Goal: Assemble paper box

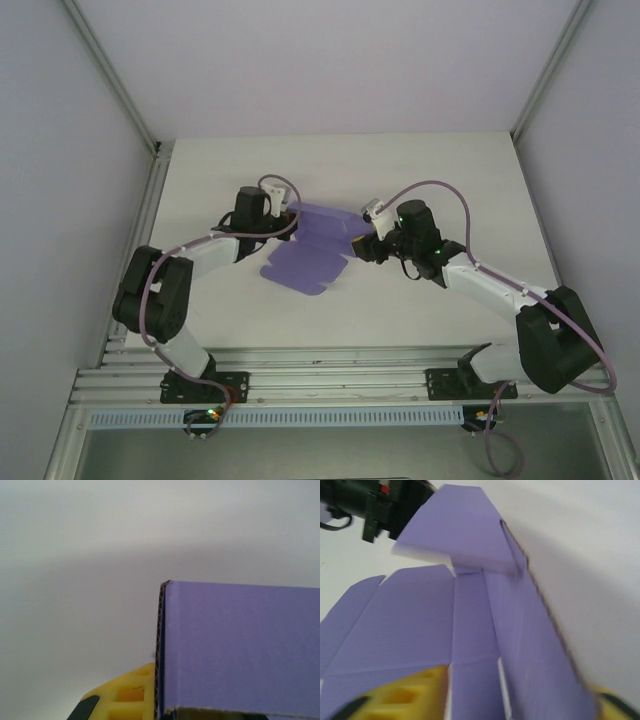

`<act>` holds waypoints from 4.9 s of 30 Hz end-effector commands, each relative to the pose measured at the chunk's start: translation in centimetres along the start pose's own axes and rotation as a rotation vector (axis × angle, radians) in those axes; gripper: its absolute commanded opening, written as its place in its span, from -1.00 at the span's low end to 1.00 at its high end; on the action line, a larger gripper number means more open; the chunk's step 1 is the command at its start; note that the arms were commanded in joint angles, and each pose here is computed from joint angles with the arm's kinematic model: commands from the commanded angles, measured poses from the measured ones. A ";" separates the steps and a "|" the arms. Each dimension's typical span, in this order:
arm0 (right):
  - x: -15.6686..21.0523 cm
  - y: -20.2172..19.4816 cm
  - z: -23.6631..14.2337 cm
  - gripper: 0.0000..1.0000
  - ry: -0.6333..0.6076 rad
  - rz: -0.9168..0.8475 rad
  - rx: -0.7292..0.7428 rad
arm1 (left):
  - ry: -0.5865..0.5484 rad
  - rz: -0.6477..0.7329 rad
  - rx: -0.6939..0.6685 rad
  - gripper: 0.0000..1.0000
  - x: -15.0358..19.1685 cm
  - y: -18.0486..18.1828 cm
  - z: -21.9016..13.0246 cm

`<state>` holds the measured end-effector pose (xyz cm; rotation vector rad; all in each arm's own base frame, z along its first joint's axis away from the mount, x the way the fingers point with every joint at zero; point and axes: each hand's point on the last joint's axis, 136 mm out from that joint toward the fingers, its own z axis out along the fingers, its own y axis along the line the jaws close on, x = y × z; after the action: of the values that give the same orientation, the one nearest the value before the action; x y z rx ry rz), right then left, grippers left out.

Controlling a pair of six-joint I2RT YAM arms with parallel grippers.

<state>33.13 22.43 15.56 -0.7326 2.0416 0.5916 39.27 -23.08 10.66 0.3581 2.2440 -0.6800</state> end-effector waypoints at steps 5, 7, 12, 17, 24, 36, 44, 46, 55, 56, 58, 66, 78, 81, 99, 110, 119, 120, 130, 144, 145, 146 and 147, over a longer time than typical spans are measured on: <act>-1.0 -3.6 -3.7 0.99 -0.027 0.056 0.268 | -0.020 -0.009 -0.300 -1.00 0.1 2.3 -3.5; -2.1 -4.2 -5.0 0.99 -0.069 0.072 0.326 | -0.012 -0.006 -0.299 -1.00 0.6 1.9 -3.7; -5.0 -5.3 -6.8 0.99 -0.109 0.067 0.410 | -0.012 -0.014 -0.293 -1.00 1.2 1.5 -4.1; -4.8 -5.4 -4.8 0.99 0.002 0.090 0.377 | -0.014 -0.009 -0.266 -1.00 1.5 0.8 -4.2; -2.6 -4.2 0.2 0.99 0.113 0.080 0.261 | 0.006 -0.007 -0.249 -1.00 2.1 0.5 -4.1; -2.5 -4.1 4.3 0.99 0.127 0.098 0.304 | 0.027 -0.027 -0.206 -1.00 2.4 -0.5 -3.7; -4.0 -7.2 4.2 0.99 -0.128 0.393 0.588 | 0.032 -0.072 -0.209 -1.00 3.3 -0.8 -3.1; -4.5 -6.5 4.4 0.99 -0.147 0.385 0.601 | 0.028 -0.077 -0.213 -1.00 3.2 -0.9 -3.0; -3.9 -6.5 0.5 0.99 -0.154 0.422 0.893 | 0.010 -0.122 -0.229 -1.00 2.8 -1.0 -2.9; -3.6 -6.5 0.0 0.99 -0.133 0.421 0.898 | 0.008 -0.126 -0.232 -1.00 2.8 -0.9 -2.9; -2.7 -6.4 -1.2 0.99 -0.087 0.406 0.902 | 0.003 -0.126 -0.239 -1.00 2.7 -0.7 -3.1; 3.6 -5.1 -6.3 0.99 0.062 0.420 0.798 | -0.047 -0.183 -0.207 -1.00 1.5 0.0 -4.2; 5.0 -4.1 -5.1 0.99 0.010 0.457 0.577 | -0.097 -0.182 -0.115 -1.00 0.2 -1.5 -5.6; 3.8 -4.1 -3.9 0.99 0.013 0.441 0.558 | -0.105 -0.171 -0.110 -1.00 0.2 -1.7 -5.8; 0.7 -2.7 1.8 0.99 0.015 0.331 0.507 | -0.099 -0.171 -0.074 -1.00 -0.1 -3.3 -5.2; 0.0 -4.6 -0.7 0.99 -0.075 0.317 0.981 | -0.097 -0.232 -0.110 -1.00 -0.5 -3.2 -5.5; -1.3 -1.2 -1.8 0.99 -0.034 0.224 0.694 | -0.047 -0.229 -0.182 -1.00 1.3 -0.6 -5.3; -1.6 -0.6 -2.7 0.99 -0.043 0.217 0.651 | -0.039 -0.237 -0.191 -1.00 1.5 -0.2 -5.3; -2.3 -5.3 -11.9 0.99 -0.156 0.411 0.471 | -0.027 -0.198 -0.112 -1.00 1.5 -1.0 -5.0; -2.7 -6.2 -5.0 0.93 0.112 0.524 0.124 | -0.068 -0.163 -0.051 -1.00 0.8 -2.7 -5.7; -2.5 -5.4 -4.5 0.92 0.130 0.504 0.086 | -0.073 -0.162 -0.056 -1.00 0.6 -2.6 -5.8; -2.3 -4.5 -4.1 0.92 0.147 0.482 0.054 | -0.077 -0.169 -0.062 -1.00 0.5 -2.5 -5.9; -2.2 -3.7 -3.9 0.92 0.157 0.463 0.029 | -0.082 -0.169 -0.063 -1.00 0.3 -2.5 -6.0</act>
<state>36.81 14.51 18.37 -0.1081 2.3635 0.6133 34.28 -21.65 13.09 0.0970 2.2823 -0.6837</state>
